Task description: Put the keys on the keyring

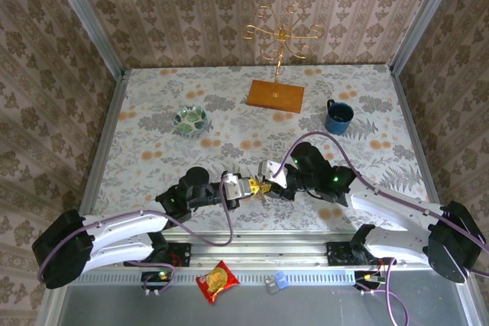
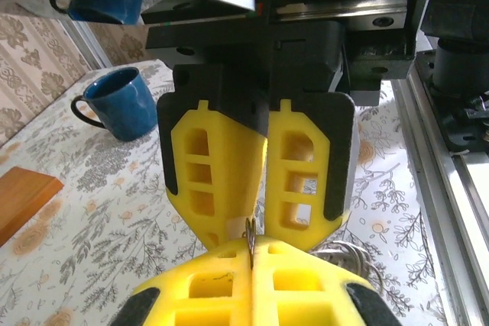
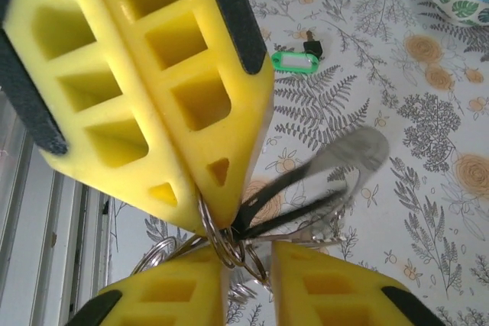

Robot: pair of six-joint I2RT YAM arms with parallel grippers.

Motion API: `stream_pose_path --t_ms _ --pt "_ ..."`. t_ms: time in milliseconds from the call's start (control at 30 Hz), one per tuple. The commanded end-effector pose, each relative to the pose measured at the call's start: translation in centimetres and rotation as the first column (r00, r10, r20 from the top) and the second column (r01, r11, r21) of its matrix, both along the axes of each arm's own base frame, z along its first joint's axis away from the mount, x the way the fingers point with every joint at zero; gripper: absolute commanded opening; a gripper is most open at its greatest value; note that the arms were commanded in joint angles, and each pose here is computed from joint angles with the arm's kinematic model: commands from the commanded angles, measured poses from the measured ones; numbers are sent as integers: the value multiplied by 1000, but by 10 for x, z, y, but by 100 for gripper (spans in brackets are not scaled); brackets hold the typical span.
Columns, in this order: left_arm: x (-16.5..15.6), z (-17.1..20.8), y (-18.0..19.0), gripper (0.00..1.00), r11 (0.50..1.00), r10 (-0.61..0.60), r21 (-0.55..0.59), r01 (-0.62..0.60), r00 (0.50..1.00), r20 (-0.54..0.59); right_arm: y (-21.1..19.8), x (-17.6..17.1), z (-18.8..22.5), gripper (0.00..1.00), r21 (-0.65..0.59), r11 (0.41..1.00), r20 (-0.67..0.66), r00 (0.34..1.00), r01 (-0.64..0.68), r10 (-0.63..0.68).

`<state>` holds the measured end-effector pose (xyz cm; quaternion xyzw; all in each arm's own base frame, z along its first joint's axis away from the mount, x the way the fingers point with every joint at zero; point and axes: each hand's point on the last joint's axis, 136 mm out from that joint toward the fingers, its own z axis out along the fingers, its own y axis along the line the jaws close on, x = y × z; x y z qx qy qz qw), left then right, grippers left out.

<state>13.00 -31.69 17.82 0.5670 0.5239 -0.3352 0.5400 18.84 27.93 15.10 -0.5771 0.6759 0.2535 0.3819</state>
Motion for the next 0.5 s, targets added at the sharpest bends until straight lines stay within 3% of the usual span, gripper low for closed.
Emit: stream_pose_path --t_ms 0,200,467 --pt "-3 18 -2 0 997 -7 -82 8 1000 14 -1 1 20 30 79 997 41 999 1 -4" --pt "-3 18 -2 0 996 -6 -94 6 1000 0 -2 -5 23 32 116 993 48 999 -17 12" --pt "-3 18 -4 0 995 -14 -104 13 1000 -6 8 -4 26 22 136 990 31 999 -46 42"
